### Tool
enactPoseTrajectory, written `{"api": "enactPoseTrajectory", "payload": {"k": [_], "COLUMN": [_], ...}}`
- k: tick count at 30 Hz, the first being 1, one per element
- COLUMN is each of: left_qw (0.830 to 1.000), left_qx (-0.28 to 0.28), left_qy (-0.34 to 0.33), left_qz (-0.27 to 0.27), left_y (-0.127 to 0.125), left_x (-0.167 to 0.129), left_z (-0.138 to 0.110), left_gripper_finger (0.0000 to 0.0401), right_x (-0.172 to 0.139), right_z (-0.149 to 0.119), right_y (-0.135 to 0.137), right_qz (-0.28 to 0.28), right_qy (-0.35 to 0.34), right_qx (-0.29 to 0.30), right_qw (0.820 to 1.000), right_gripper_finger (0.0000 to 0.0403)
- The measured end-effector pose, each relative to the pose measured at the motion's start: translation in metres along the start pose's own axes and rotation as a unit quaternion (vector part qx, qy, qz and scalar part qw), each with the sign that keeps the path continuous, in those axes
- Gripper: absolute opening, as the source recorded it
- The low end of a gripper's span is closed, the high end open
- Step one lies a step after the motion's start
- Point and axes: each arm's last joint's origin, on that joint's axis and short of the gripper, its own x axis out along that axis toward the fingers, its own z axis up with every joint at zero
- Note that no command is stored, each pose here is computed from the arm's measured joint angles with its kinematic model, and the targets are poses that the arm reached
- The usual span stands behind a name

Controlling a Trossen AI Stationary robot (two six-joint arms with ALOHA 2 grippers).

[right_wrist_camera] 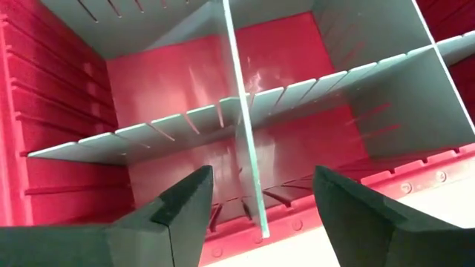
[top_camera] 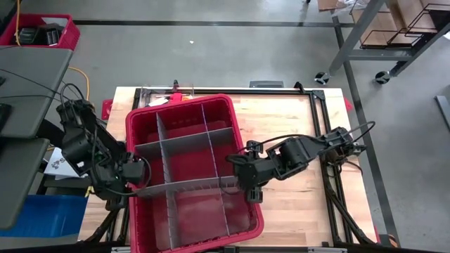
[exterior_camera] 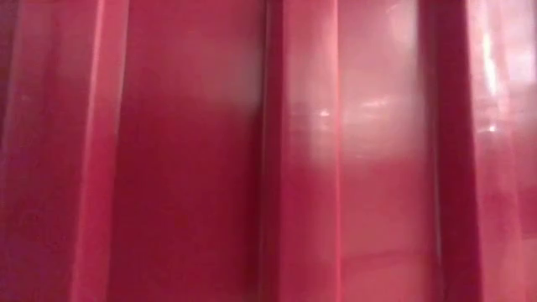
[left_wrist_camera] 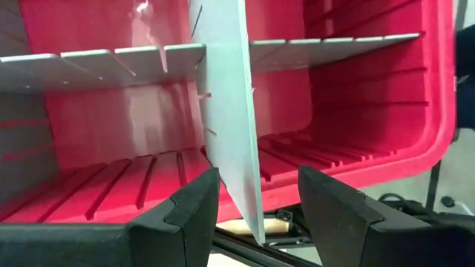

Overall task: Sort blocks
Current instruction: Assemble the bin divider into the red bin

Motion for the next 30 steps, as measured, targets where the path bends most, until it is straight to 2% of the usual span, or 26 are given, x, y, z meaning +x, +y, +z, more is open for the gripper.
{"api": "enactPoseTrajectory", "payload": {"k": [9,13,18,21,26,27,30], "left_qw": [0.999,0.999,0.999,0.999,0.999,0.999,0.999], "left_qx": [-0.006,-0.006,-0.01,-0.014,-0.013,-0.011,-0.006], "left_qy": [0.014,0.018,0.016,0.015,0.015,0.016,0.016], "left_qz": [0.031,0.034,0.034,0.035,0.038,0.038,0.038], "left_y": [-0.007,-0.008,-0.009,-0.009,-0.009,-0.009,-0.009], "left_x": [0.012,0.015,0.015,0.015,0.016,0.016,0.016], "left_z": [0.004,0.004,0.005,0.005,0.005,0.005,0.005], "left_gripper_finger": [0.018,0.018,0.018,0.018,0.018,0.018,0.018], "right_x": [0.012,0.023,0.031,0.037,0.054,0.056,0.057], "right_z": [0.002,0.006,0.006,0.007,0.005,0.005,0.005], "right_y": [-0.006,-0.009,-0.012,-0.013,-0.008,-0.008,-0.007], "right_qz": [-0.001,0.033,0.035,0.049,0.075,0.074,0.083], "right_qy": [0.023,0.046,0.06,0.077,0.117,0.12,0.122], "right_qx": [0.018,0.029,0.037,0.036,0.015,0.016,0.019], "right_qw": [1.0,0.998,0.997,0.995,0.99,0.99,0.989], "right_gripper_finger": [0.0225,0.0225,0.0215,0.0171,0.0032,0.0017,0.0009]}}
